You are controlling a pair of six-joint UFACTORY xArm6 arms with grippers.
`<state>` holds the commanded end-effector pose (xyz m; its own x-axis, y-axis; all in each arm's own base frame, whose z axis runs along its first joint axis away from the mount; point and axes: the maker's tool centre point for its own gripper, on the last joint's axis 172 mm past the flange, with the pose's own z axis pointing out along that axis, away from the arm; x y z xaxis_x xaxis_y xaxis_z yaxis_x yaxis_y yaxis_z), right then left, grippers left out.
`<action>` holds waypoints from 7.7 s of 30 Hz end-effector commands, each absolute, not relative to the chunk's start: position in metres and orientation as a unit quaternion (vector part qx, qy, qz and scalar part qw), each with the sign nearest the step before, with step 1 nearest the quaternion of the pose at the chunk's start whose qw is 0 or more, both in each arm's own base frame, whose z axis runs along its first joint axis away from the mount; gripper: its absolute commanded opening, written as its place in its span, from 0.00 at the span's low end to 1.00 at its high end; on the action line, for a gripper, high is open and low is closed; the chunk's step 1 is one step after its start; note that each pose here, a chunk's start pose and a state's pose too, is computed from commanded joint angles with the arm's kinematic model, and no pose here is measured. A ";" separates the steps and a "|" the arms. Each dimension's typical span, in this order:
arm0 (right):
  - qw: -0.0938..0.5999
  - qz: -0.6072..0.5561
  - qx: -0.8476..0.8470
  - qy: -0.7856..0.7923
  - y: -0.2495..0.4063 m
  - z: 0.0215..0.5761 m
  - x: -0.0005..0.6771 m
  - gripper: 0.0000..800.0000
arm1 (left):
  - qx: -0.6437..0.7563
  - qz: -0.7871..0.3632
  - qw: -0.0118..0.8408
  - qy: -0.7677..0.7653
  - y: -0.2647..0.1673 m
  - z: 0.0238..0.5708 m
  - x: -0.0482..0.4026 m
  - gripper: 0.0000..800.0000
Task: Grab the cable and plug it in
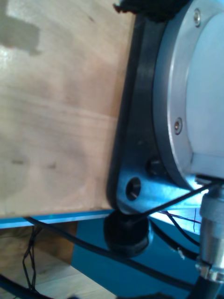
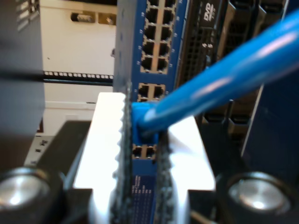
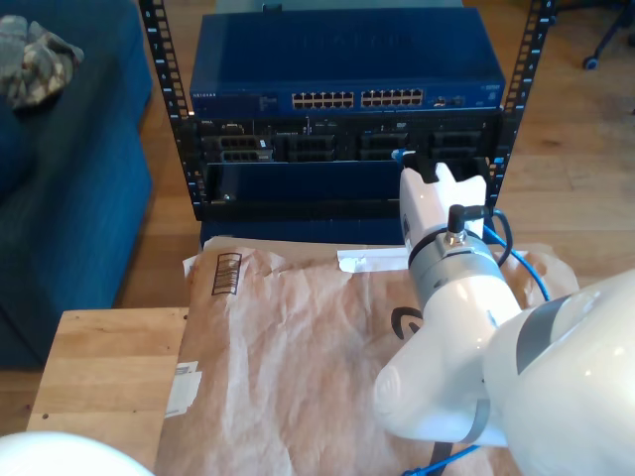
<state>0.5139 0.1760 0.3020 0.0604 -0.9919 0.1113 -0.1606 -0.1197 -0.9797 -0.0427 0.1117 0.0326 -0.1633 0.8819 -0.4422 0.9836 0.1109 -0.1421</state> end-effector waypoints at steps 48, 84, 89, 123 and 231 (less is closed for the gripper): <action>0.495 -0.545 -0.404 0.543 0.113 0.314 0.590 0.00 | 0.635 -0.204 0.124 0.735 0.112 0.033 -0.043 1.00; 0.501 -0.551 -0.408 0.528 0.131 0.279 0.641 0.00 | 0.635 -0.204 0.124 0.735 0.112 0.033 -0.043 1.00; 0.500 -0.553 -0.404 0.530 0.125 0.281 0.643 0.00 | 0.634 -0.204 0.125 0.735 0.112 0.033 -0.043 1.00; 0.506 -0.540 -0.441 0.508 0.132 0.276 0.656 0.00 | 0.634 -0.204 0.125 0.735 0.112 0.033 -0.043 1.00; 0.510 -0.537 -0.445 0.503 0.144 0.263 0.656 0.00 | 0.634 -0.204 0.125 0.735 0.112 0.033 -0.043 1.00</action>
<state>0.6560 0.1437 0.2634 -0.0832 -0.9960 -0.0339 0.0999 0.0255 -0.9947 -0.0429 0.1116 0.0326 -0.1647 0.8817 -0.4422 0.9834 0.1124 -0.1421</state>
